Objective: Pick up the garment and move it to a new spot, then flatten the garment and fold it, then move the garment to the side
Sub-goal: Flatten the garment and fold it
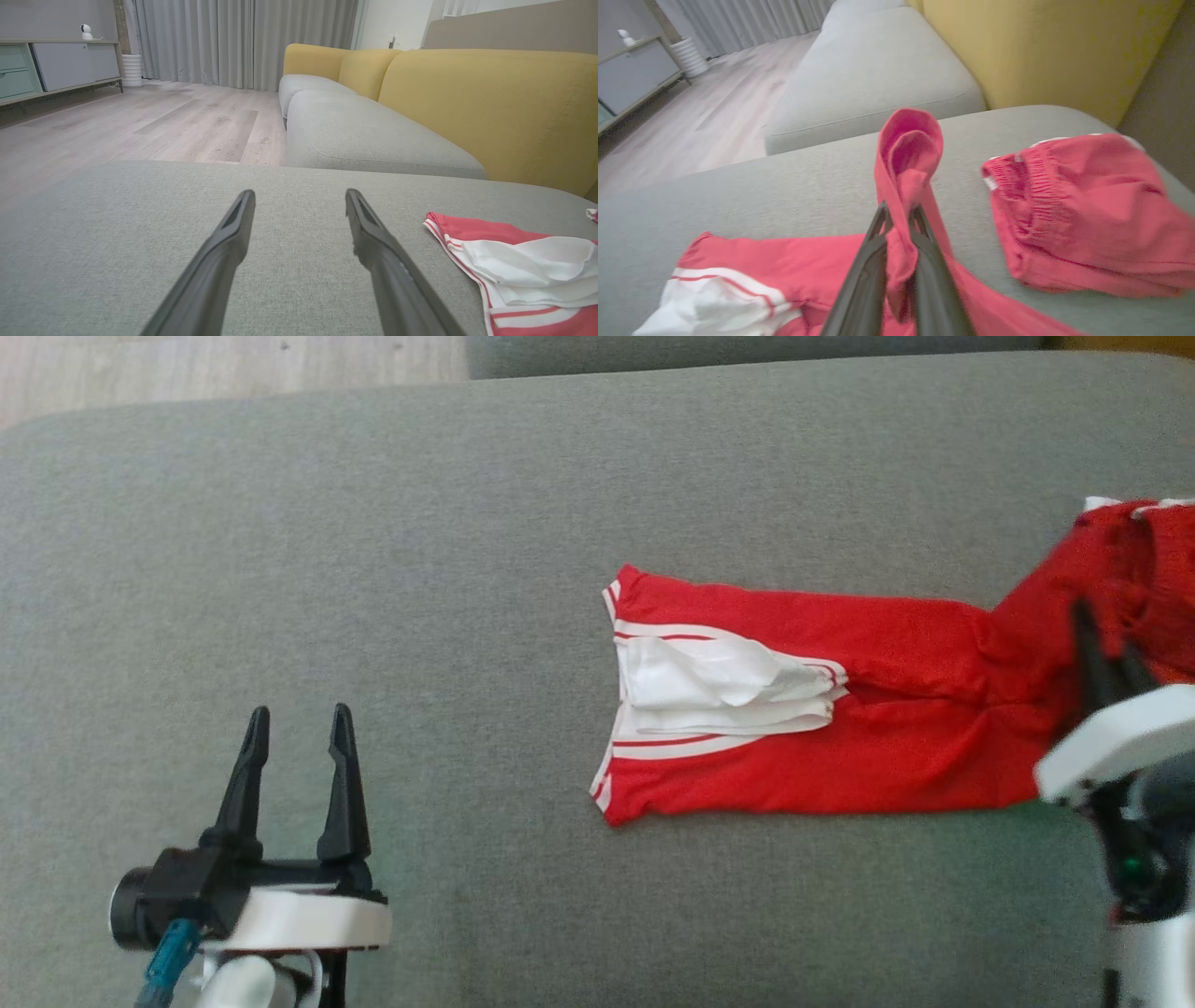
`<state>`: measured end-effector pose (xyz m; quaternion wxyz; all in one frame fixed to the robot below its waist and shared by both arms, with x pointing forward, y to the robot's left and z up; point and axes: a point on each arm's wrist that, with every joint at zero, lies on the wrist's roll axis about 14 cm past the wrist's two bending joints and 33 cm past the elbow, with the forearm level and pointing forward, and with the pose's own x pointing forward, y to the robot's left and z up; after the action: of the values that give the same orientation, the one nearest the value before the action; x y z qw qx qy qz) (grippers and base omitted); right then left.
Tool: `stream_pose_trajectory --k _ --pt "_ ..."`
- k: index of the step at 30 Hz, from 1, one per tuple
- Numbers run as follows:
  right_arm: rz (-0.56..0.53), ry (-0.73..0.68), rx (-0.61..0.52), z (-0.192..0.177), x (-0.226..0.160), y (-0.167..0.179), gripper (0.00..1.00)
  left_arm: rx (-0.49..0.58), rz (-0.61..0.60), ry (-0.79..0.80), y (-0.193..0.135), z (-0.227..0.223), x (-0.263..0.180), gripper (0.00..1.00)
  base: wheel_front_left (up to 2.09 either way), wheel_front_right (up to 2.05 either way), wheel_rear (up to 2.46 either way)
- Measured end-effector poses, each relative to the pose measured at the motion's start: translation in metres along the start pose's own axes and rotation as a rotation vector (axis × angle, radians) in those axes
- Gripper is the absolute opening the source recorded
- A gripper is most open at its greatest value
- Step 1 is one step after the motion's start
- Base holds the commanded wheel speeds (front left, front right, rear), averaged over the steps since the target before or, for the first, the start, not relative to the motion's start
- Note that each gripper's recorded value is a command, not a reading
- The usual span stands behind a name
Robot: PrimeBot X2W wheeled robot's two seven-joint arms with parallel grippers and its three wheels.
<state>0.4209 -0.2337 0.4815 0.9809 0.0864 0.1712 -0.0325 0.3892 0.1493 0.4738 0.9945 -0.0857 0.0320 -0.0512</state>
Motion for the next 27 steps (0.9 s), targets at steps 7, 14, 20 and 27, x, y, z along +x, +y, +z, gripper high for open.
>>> stream_pose_trajectory --k 7,14,20,27 --pt "0.278 0.027 0.058 -0.01 0.002 0.094 0.0 0.008 0.034 -0.006 0.01 0.003 -0.01 1.0 0.0 0.0 0.0" --pt "0.48 0.097 0.174 -0.042 -0.004 0.16 0.0 0.008 0.052 -0.01 0.015 0.005 -0.018 1.0 0.0 0.0 0.0" --pt "0.579 0.141 0.195 -0.056 0.0 0.2 0.0 0.0 0.059 -0.007 0.015 0.004 -0.024 1.0 0.0 0.0 0.0" --pt "0.626 0.184 0.188 -0.069 0.006 0.223 0.0 -0.004 0.079 0.001 0.019 0.001 -0.031 1.0 0.0 0.0 0.0"
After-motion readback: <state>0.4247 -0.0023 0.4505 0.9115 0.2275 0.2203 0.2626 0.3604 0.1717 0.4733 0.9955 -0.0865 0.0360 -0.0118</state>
